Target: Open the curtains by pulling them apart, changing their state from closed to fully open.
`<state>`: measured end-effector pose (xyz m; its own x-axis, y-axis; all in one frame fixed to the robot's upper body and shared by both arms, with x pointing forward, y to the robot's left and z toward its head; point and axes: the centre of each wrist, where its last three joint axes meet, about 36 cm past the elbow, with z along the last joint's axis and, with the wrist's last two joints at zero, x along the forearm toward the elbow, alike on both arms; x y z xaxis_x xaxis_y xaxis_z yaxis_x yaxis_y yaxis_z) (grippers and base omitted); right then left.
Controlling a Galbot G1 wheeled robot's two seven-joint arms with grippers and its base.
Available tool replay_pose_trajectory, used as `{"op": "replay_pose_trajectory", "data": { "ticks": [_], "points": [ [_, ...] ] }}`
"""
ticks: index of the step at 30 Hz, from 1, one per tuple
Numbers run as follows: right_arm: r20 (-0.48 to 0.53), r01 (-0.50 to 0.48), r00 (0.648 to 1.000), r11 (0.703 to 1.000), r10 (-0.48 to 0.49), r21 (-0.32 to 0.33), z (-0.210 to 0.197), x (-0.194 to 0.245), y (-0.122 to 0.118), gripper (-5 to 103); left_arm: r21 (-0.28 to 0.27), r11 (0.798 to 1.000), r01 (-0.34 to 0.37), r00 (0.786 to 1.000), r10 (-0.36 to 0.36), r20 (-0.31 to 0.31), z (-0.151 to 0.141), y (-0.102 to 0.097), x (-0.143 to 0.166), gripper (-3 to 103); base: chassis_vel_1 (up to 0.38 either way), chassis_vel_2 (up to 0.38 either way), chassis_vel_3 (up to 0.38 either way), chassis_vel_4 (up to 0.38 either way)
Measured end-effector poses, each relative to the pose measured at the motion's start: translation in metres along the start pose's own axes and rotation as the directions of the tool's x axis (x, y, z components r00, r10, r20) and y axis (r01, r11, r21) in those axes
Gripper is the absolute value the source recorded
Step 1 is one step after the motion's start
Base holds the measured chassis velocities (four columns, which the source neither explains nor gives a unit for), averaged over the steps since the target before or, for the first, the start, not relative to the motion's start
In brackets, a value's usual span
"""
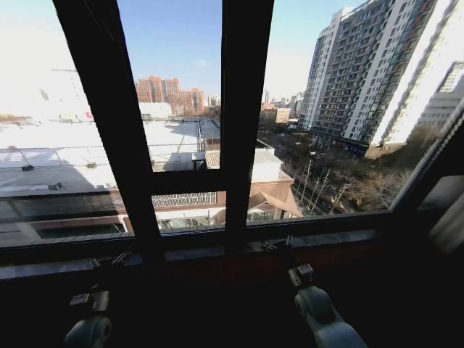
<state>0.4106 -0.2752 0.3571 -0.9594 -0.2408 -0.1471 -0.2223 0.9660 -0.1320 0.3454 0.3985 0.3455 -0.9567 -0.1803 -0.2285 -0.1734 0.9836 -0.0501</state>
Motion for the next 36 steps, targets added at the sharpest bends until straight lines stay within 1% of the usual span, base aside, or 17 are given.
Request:
{"op": "replay_pose_trajectory", "data": {
  "ticks": [6,9,13,36],
  "points": [
    [0.000,0.000,1.000,1.000,0.000,0.000,0.0000,0.0000,-0.0001,100,0.000,1.000,0.000,1.000,0.000,0.000,0.0000,-0.0001,0.0000,100,-0.320,-0.326,0.315,0.328],
    [0.000,0.000,1.000,1.000,0.000,0.000,0.0000,0.0000,-0.0002,100,0.000,1.000,0.000,1.000,0.000,0.000,0.0000,-0.0001,0.0000,100,-0.177,-0.171,0.224,0.234],
    [0.000,0.000,1.000,1.000,0.000,0.000,0.0000,0.0000,-0.0002,100,0.000,1.000,0.000,1.000,0.000,0.000,0.0000,-0.0001,0.0000,100,-0.030,-0.077,0.054,0.046],
    [0.000,0.000,1.000,1.000,0.000,0.000,0.0000,0.0000,0.0000,100,0.000,1.000,0.001,1.000,-0.001,0.000,0.0000,0.0001,0.0000,100,0.009,0.006,-0.008,-0.003]
  ]
}}
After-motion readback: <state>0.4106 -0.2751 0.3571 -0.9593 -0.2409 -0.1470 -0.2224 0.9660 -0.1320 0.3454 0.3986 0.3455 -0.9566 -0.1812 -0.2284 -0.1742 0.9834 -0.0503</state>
